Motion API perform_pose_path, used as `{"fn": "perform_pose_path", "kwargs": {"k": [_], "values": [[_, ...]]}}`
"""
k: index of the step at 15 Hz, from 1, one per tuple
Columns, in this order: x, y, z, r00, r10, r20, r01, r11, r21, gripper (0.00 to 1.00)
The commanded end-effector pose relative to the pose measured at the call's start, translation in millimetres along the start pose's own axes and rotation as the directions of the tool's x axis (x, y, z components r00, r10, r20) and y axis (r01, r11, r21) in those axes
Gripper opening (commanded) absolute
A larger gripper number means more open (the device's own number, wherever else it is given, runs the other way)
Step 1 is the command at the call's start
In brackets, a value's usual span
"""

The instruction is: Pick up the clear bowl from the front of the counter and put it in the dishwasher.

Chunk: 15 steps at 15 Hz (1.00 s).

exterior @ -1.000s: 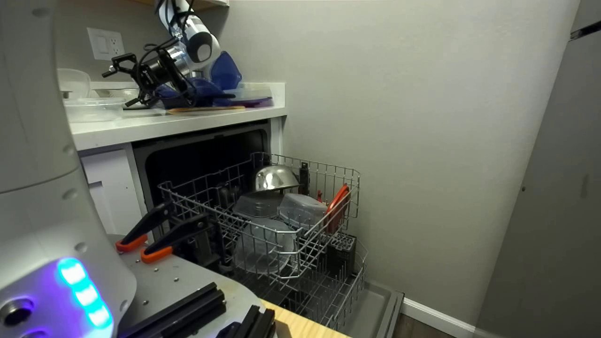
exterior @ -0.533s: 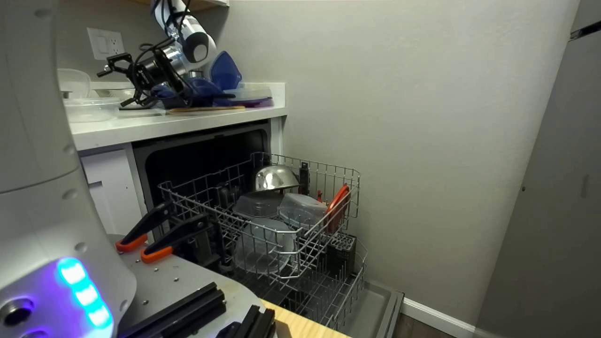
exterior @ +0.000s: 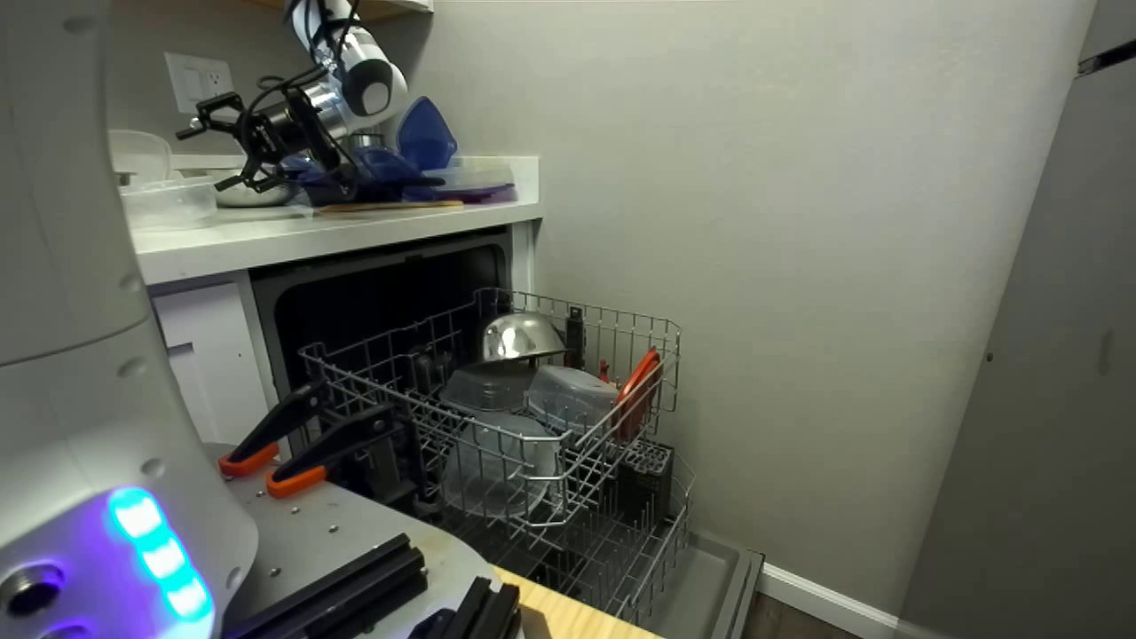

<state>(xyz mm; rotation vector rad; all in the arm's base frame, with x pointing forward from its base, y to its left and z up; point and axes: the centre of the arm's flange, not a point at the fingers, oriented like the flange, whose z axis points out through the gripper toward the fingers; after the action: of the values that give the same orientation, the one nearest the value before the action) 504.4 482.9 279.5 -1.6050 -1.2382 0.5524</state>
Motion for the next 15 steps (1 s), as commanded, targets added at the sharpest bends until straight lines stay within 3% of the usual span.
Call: {"fn": "perform_pose_path", "kwargs": {"k": [1, 9, 11, 15], "values": [[-5.9, -7.4, 0.3, 1.0, -0.003, -0.001, 0.003, 1.0, -0.016, 0.55], [-6.5, -1.5, 3.2, 0.998, 0.043, 0.047, -0.035, 0.987, -0.16, 0.05], [-6.1, -0.4, 4.2, 0.997, 0.048, 0.053, -0.037, 0.983, -0.179, 0.0], [-4.8, -2.1, 3.4, 0.997, 0.049, 0.054, -0.038, 0.981, -0.189, 0.04]]}}
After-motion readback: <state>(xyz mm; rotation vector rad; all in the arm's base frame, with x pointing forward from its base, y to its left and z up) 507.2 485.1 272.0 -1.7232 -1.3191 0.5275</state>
